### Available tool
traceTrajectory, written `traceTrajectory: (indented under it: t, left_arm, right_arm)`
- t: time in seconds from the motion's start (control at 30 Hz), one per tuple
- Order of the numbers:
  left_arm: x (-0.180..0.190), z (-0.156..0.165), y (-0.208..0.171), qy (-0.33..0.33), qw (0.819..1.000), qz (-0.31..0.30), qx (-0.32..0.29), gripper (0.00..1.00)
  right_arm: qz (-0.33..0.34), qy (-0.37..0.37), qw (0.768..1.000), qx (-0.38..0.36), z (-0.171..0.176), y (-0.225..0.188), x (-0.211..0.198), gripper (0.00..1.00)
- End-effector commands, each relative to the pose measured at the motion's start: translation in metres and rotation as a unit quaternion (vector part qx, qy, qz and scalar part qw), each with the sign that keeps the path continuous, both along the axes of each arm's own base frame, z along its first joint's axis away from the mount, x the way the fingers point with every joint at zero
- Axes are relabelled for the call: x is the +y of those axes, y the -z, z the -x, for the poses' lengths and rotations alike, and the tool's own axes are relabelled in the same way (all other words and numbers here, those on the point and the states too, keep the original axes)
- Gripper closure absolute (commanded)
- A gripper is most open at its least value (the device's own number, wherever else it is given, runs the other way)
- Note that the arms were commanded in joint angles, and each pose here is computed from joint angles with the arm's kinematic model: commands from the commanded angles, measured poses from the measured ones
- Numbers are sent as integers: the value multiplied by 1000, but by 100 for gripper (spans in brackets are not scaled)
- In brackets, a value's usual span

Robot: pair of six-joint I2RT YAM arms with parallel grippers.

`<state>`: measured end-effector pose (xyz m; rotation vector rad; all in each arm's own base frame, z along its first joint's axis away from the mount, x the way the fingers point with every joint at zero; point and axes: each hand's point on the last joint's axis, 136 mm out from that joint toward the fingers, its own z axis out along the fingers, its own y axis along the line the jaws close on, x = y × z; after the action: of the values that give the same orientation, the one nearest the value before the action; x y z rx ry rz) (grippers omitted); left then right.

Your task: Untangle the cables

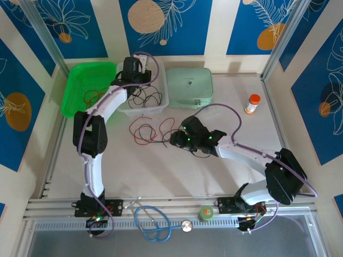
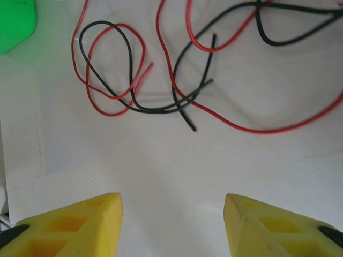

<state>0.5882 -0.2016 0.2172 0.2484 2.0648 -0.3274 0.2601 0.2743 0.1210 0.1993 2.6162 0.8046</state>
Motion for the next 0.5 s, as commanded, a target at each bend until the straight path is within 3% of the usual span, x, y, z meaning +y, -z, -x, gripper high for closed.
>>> traceTrajectory:
  t: [0.0, 0.27, 0.47]
  left_arm:
    - [8, -11, 20, -9, 1000, -6, -5, 100]
    - [47, -13, 80, -70, 995, -61, 32, 100]
    - [78, -10, 103, -100, 990, -89, 50, 100]
  right_arm:
    - [14, -13, 1000, -20, -16, -6, 6, 48]
    - [42, -16, 999, -20, -63, 11, 18, 49]
    - [68, -1, 998, -12, -92, 35, 21, 52]
